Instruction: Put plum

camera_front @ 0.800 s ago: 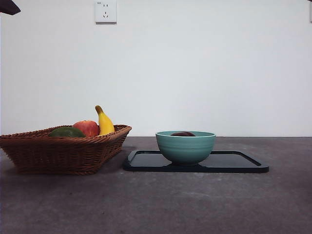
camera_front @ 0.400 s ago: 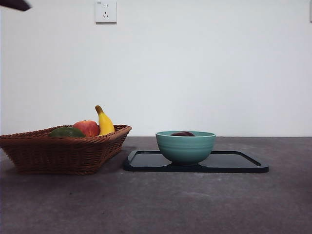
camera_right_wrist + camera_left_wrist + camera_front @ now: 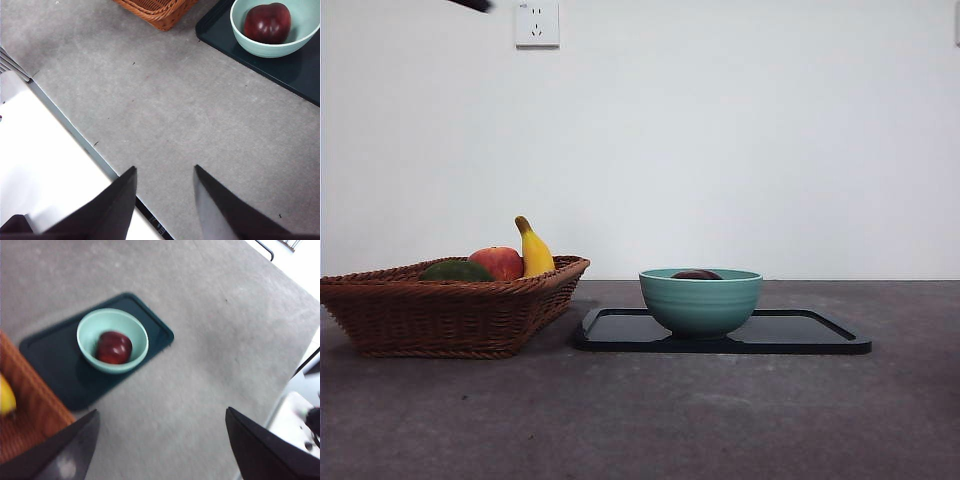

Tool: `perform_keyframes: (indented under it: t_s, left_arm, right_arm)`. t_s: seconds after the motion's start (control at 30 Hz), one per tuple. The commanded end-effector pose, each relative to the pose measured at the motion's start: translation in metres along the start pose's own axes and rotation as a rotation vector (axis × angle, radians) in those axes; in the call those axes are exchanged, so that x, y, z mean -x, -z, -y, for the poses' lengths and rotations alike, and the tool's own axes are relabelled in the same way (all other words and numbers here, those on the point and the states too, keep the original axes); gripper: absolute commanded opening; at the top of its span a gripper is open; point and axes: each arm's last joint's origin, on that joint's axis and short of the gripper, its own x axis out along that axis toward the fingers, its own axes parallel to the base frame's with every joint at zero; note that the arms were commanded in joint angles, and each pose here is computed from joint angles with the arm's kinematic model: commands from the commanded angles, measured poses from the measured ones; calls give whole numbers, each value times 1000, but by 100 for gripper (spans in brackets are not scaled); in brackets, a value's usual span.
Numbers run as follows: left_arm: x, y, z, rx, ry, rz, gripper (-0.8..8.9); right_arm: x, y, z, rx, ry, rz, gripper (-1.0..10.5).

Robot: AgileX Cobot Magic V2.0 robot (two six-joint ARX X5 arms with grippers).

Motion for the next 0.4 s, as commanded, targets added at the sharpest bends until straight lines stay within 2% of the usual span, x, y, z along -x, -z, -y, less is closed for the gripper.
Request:
perform_keyframes:
  t_s: [0.03,0.13,0.23,0.4]
  left_arm:
    - [-21,-26,-5,-59,10,-7,406]
    - [-52,-50,-13,-97,10,-25,407]
    - [-93,-68,-24,-137,-42,-47,407]
    - [-152,-76,-39,-176,-59,-71,406]
  right_arm:
    - [1,-2,-1,-2,-11,9,182]
    - [1,-2,-1,-1,-11,9,182]
    - [1,-2,-1,-1,-11,8,182]
    - [1,-2,-1,-3,-10,3,182]
